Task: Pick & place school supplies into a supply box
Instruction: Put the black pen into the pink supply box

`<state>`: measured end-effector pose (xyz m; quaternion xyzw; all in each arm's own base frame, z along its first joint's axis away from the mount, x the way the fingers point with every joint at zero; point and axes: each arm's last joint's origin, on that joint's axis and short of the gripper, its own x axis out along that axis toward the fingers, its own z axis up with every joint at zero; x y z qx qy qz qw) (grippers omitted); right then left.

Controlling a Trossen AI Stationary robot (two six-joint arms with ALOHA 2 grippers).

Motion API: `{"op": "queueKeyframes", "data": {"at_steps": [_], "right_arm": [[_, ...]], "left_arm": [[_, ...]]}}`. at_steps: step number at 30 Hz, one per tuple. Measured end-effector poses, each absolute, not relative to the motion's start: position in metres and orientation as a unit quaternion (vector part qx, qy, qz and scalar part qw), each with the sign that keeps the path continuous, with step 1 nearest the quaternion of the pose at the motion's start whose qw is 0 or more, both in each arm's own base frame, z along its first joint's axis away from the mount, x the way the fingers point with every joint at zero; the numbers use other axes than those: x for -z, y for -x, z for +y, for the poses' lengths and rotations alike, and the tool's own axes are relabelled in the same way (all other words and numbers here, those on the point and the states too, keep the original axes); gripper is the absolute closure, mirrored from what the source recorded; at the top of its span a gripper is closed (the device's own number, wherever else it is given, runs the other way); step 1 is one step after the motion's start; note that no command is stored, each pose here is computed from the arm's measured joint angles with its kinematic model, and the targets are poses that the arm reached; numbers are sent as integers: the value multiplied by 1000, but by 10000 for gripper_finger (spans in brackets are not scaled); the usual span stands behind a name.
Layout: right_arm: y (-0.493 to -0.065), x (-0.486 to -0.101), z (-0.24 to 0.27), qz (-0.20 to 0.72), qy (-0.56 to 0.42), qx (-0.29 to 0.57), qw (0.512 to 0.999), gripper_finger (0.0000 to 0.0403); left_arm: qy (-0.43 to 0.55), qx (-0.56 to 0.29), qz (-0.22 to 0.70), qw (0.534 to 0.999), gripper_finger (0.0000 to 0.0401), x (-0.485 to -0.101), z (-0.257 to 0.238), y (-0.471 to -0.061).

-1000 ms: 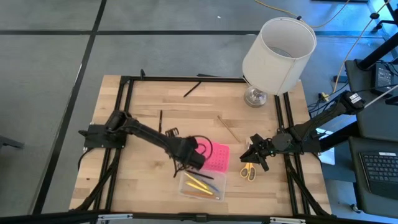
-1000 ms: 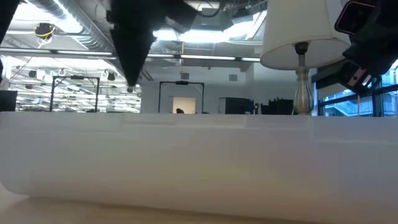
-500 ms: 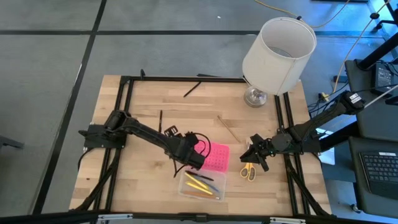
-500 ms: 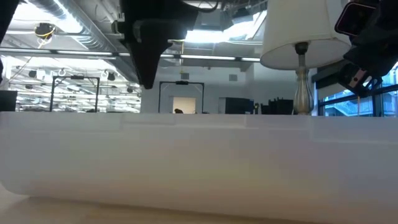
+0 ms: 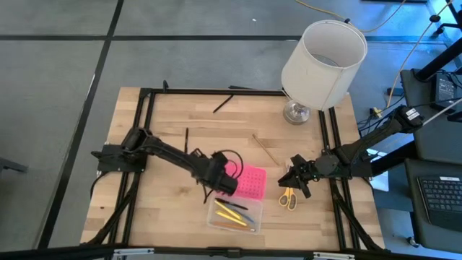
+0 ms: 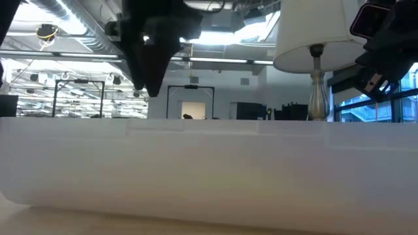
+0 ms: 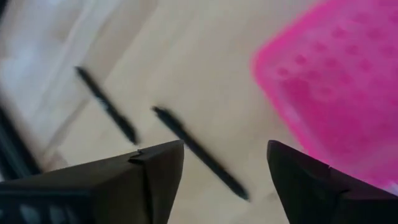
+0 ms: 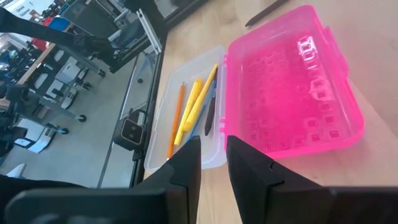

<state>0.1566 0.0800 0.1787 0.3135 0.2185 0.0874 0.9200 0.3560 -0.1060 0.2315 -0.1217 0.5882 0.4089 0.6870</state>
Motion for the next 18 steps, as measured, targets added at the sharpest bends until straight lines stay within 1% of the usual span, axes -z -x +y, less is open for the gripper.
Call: {"op": "queueKeyframes", "data": {"at_steps": [6, 9, 12, 15, 18], "right_arm": [[-157, -179, 80, 218, -313, -87, 920, 320], [-157, -179, 80, 218, -313, -87, 920, 320], [-157, -179, 80, 218, -313, -87, 920, 320], [-157, -179, 80, 219, -313, -87, 920, 320], [-156, -178, 80, 221, -312, -86, 920, 320]], "left_arm": [[118, -465, 594, 646, 181, -234, -85, -351], [109, -488, 577, 646, 179, -235, -77, -352], [105, -495, 578, 640, 180, -232, -73, -350], [107, -504, 579, 632, 183, -232, -67, -339], [129, -526, 563, 625, 184, -235, -57, -318]]}}
